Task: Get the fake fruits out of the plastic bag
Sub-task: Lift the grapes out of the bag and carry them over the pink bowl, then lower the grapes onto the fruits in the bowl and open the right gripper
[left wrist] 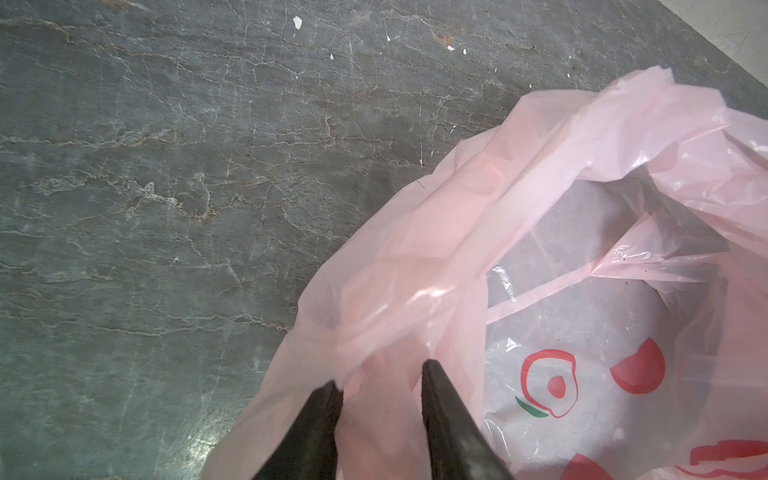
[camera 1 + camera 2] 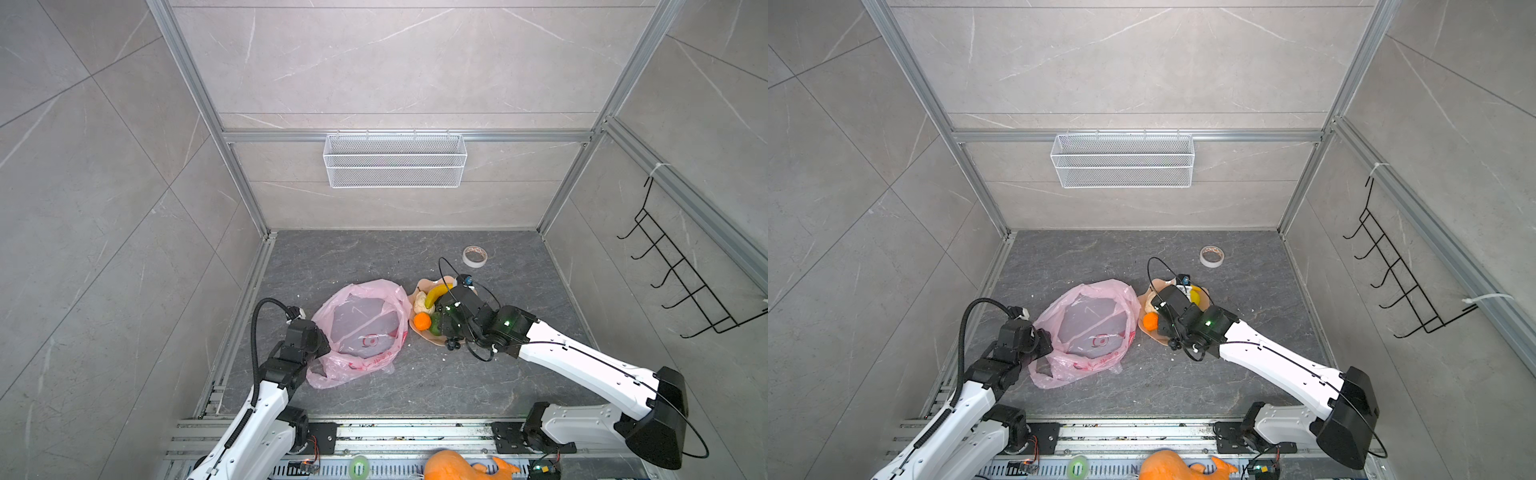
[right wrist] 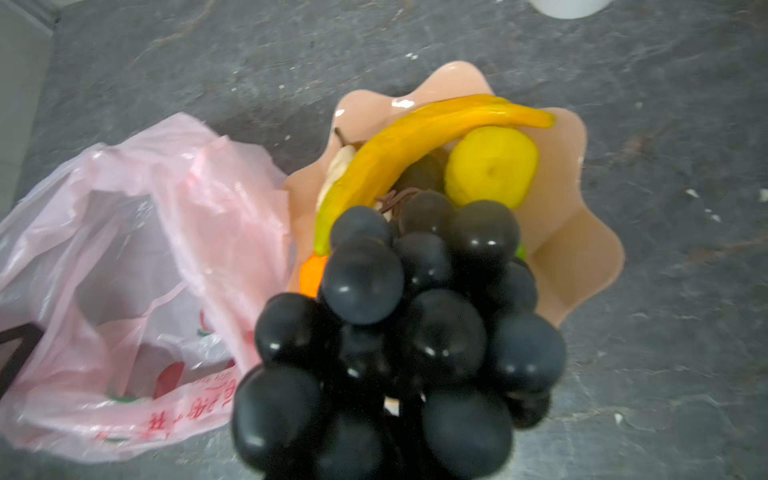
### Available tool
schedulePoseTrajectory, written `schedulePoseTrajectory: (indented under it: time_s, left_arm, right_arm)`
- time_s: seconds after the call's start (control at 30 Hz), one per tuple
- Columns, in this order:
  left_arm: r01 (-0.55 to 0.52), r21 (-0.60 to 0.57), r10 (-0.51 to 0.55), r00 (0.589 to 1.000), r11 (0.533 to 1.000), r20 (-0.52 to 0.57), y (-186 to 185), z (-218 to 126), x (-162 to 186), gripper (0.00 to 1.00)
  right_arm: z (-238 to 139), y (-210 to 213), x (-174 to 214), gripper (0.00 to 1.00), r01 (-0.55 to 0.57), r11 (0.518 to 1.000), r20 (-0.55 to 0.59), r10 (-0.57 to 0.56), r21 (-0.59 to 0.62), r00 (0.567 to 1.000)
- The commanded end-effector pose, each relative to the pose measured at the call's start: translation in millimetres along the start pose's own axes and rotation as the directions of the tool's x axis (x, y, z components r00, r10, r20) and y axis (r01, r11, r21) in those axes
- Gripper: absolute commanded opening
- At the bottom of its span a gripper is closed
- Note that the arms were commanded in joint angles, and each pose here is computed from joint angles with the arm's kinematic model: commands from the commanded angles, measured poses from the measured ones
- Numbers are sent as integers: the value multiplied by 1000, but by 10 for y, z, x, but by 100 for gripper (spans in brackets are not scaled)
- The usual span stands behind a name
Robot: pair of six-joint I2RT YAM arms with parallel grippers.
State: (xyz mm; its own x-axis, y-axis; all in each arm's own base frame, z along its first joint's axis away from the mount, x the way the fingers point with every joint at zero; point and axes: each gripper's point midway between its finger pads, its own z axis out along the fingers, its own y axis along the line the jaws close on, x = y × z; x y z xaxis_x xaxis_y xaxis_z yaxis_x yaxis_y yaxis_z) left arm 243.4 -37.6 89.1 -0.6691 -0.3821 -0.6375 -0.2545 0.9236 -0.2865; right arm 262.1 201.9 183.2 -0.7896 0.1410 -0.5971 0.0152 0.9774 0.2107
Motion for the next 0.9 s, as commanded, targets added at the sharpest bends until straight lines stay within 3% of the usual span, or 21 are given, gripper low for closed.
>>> schedulePoseTrajectory:
  time_s: [0.0,0.43,0.87]
  left_arm:
    - [3,18,-3,1000,1000,29,-64,-37,-106,35]
    - [3,26,-4,999,1000,33,-67,-49,-103,36]
    - [3,31,-4,999,1000,35,-75,-53,-107,36]
  right_arm:
    - [53,-313,-44,29,-80,989,36,77,123,996]
    - [472,-442,-45,31,-290,942,30,289,168,957]
    - [734,-582,-28,32,-378,906,34,379,190,925]
